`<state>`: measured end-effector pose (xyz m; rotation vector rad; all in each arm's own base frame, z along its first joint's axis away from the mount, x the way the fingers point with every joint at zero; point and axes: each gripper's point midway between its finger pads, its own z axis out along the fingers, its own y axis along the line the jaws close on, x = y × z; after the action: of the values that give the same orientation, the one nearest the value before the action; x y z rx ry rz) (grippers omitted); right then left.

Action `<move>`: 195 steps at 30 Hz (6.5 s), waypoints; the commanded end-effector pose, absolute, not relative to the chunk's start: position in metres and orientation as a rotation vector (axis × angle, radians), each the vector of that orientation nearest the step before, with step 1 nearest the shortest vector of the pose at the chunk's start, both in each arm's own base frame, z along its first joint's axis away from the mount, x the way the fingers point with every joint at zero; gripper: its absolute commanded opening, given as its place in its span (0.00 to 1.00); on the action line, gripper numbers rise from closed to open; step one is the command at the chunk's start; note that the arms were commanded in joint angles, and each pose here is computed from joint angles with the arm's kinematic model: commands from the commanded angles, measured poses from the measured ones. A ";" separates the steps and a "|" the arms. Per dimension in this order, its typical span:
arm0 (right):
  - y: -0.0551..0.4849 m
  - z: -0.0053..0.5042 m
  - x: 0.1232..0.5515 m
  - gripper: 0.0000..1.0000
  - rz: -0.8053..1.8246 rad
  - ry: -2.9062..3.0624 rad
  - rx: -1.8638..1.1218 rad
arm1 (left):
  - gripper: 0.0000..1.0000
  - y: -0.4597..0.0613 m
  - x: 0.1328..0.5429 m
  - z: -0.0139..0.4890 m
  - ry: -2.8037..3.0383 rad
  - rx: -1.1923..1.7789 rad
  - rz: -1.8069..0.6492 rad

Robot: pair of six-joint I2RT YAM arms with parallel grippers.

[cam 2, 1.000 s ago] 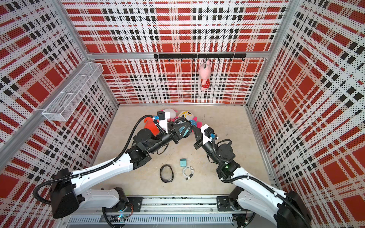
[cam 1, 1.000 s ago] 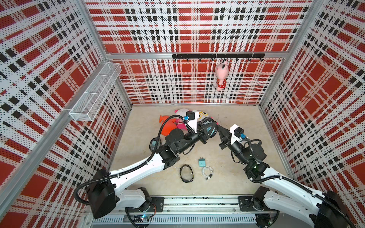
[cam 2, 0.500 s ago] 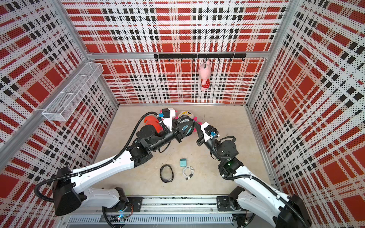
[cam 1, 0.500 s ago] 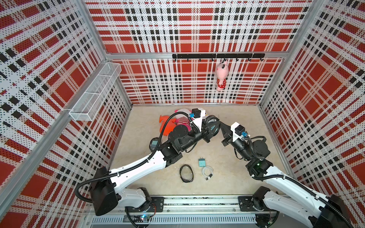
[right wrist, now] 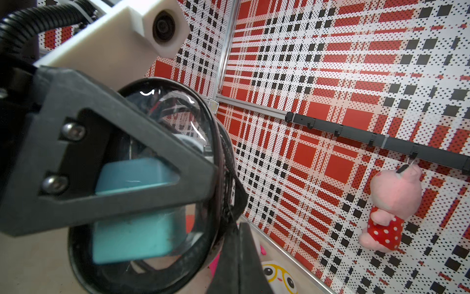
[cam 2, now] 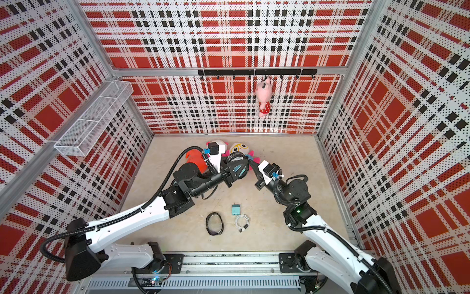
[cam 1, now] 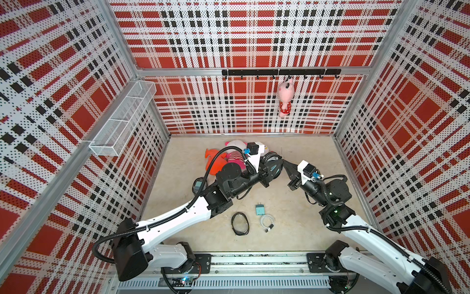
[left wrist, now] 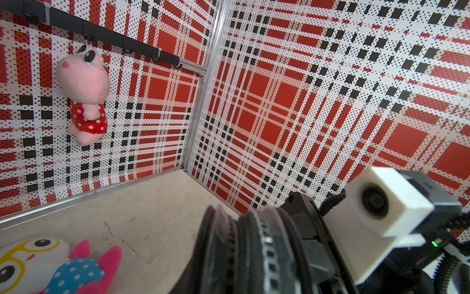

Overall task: Pack away charging kits
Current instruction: Zip the zipper on the storage bag.

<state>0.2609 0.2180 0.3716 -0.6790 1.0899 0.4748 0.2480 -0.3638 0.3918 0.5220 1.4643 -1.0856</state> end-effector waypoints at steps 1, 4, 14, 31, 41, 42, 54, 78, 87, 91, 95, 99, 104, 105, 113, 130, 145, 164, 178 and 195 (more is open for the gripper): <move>0.204 0.431 0.250 0.00 0.511 0.931 -0.568 | 0.07 -0.388 0.230 0.344 1.611 0.687 -1.100; 0.201 0.431 0.244 0.00 0.601 0.920 -0.516 | 0.28 -0.393 0.232 0.351 1.596 0.691 -1.111; 0.184 0.416 0.243 0.00 0.854 0.951 -0.282 | 0.71 -0.388 0.230 0.386 1.423 0.600 -1.221; 0.181 0.427 0.229 0.00 1.037 0.898 -0.209 | 0.88 -0.351 0.192 0.440 0.917 0.424 -1.246; 0.182 0.437 0.223 0.00 1.181 0.867 -0.133 | 0.86 -0.354 0.172 0.441 0.750 0.326 -1.109; 0.183 0.438 0.221 0.00 1.190 0.861 -0.135 | 0.85 -0.354 0.172 0.440 0.743 0.306 -1.095; 0.195 0.444 0.205 0.00 1.238 0.853 -0.152 | 0.64 -0.350 0.187 0.443 0.717 0.212 -1.079; 0.199 0.427 0.251 0.00 0.891 1.013 -0.143 | 0.00 -0.351 0.212 0.452 0.801 0.320 -1.360; 0.175 0.434 0.268 0.00 0.692 1.035 -0.137 | 0.00 -0.367 0.217 0.434 1.079 0.410 -1.366; 0.171 0.435 0.273 0.00 0.633 1.038 -0.168 | 0.00 -0.371 0.217 0.423 1.201 0.440 -1.359; 0.169 0.435 0.275 0.00 0.574 1.045 -0.193 | 0.00 -0.376 0.211 0.417 1.290 0.476 -1.351; 0.164 0.435 0.280 0.00 0.529 1.052 -0.202 | 0.00 -0.377 0.202 0.412 1.351 0.503 -1.326; 0.162 0.439 0.285 0.00 0.487 1.049 -0.215 | 0.00 -0.374 0.194 0.403 1.410 0.523 -1.306; 0.162 0.441 0.285 0.00 0.483 1.044 -0.218 | 0.00 -0.374 0.192 0.402 1.421 0.530 -1.304; 0.165 0.454 0.289 0.00 0.448 1.023 -0.252 | 0.00 -0.378 0.177 0.385 1.509 0.586 -1.274; 0.162 0.483 0.270 0.00 0.427 0.927 -0.332 | 0.00 -0.357 0.170 0.366 1.586 0.546 -1.189; 0.156 0.483 0.219 0.00 0.890 0.769 -0.231 | 0.66 -0.354 0.166 0.445 1.173 0.521 -1.196; 0.144 0.502 0.213 0.00 1.293 0.753 0.035 | 0.99 -0.310 0.139 0.448 0.603 0.295 -1.063; 0.155 0.486 0.221 0.00 1.409 0.795 0.188 | 0.98 -0.344 0.176 0.463 0.562 0.182 -1.018; 0.178 0.474 0.230 0.00 1.435 0.851 0.160 | 0.98 -0.340 0.193 0.480 0.544 0.122 -1.025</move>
<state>0.2361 0.1730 0.4690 0.1862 0.8714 1.4010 0.2082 -0.3825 0.4411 0.2792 0.7465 -0.9748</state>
